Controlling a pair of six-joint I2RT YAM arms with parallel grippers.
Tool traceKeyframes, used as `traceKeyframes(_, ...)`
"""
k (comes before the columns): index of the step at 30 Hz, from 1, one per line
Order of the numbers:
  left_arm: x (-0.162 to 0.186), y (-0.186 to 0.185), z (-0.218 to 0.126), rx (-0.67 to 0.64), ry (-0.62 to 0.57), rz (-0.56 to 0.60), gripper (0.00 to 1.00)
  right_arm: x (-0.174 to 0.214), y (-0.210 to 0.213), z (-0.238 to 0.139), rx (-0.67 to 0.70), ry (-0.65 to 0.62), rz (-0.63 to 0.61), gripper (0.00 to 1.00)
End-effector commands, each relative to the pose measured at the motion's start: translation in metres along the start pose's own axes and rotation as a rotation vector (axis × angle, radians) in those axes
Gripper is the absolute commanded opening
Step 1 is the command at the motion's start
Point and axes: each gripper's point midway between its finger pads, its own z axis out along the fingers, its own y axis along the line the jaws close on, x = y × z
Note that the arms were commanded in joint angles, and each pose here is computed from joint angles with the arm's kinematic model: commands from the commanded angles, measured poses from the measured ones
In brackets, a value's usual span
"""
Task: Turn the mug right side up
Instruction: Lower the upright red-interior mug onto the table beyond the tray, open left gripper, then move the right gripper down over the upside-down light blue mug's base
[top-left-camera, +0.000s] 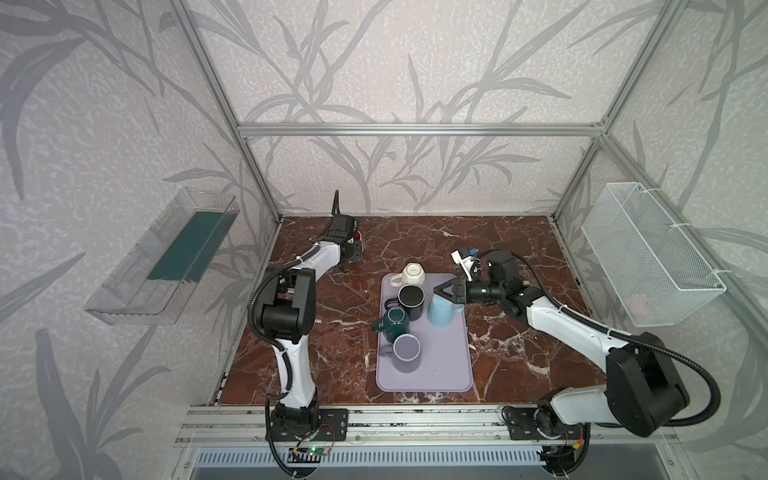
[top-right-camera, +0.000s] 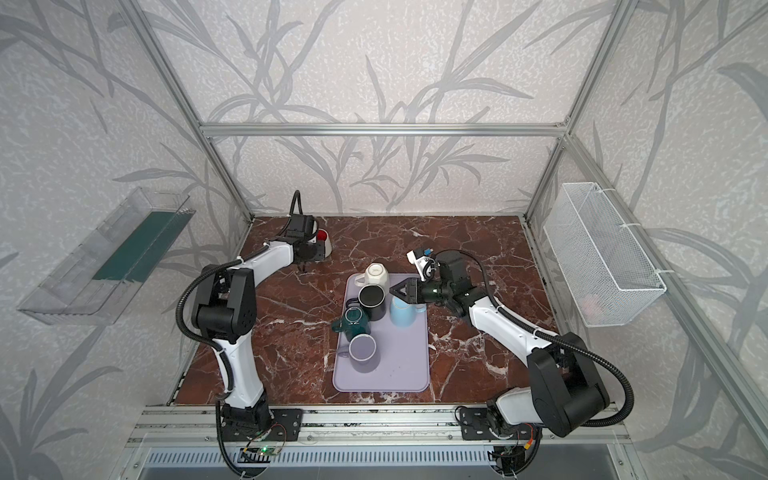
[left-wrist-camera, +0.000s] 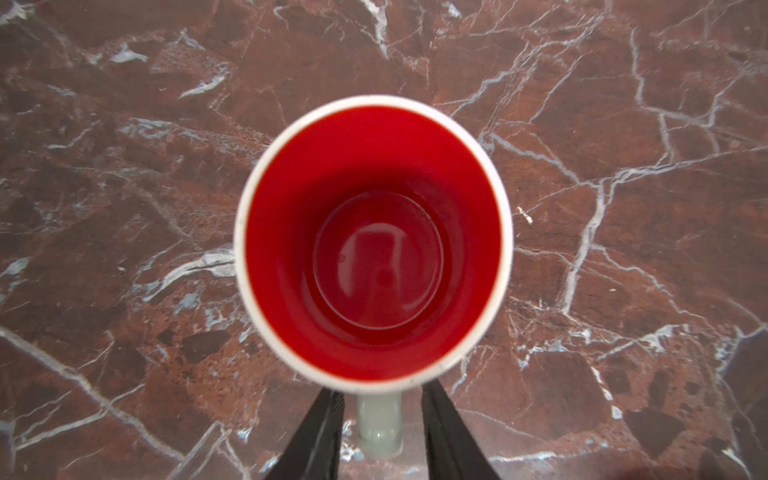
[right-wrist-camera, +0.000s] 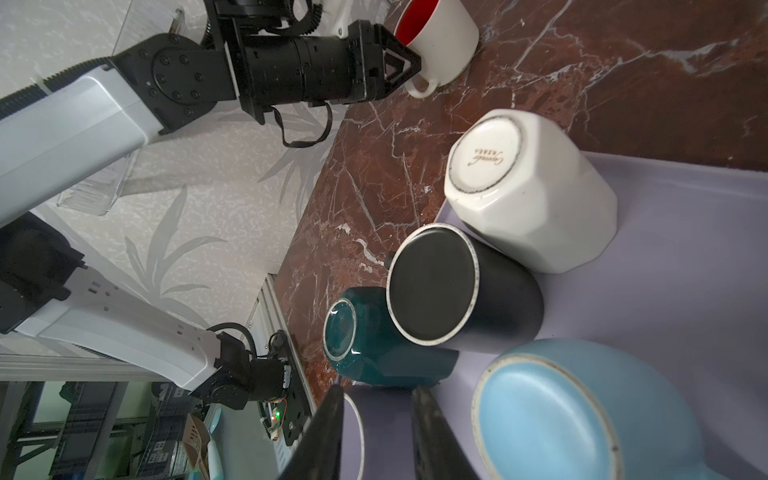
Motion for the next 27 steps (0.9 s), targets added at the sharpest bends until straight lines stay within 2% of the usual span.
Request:
traceKeyframes(1, -0.016, 0.001, -0.037, 0.024, -0.050, 0.000, 0.38, -0.006, 0.008, -0.010, 0.053, 0.013, -0.084, 0.30)
traceKeyframes(7, -0.028, -0.001, -0.084, 0.062, -0.119, -0.034, 0.41, 0.000, -0.006, -0.028, 0.224, 0.089, -0.196, 0.33)
traceKeyframes(13, -0.013, -0.004, -0.119, 0.113, -0.131, -0.091, 0.42, 0.005, -0.039, -0.050, 0.447, 0.139, -0.265, 0.43)
traceKeyframes(16, -0.003, -0.012, -0.135, 0.154, -0.141, -0.109, 0.42, 0.010, -0.051, -0.048, 0.448, 0.171, -0.254, 0.52)
traceKeyframes(18, 0.002, -0.017, -0.147, 0.173, -0.160, -0.112, 0.42, 0.008, -0.053, -0.043, 0.390, 0.176, -0.233, 0.56)
traceKeyframes(27, 0.023, -0.026, -0.186, 0.222, -0.214, -0.147, 0.42, -0.003, -0.075, -0.018, 0.206, 0.181, -0.126, 0.63)
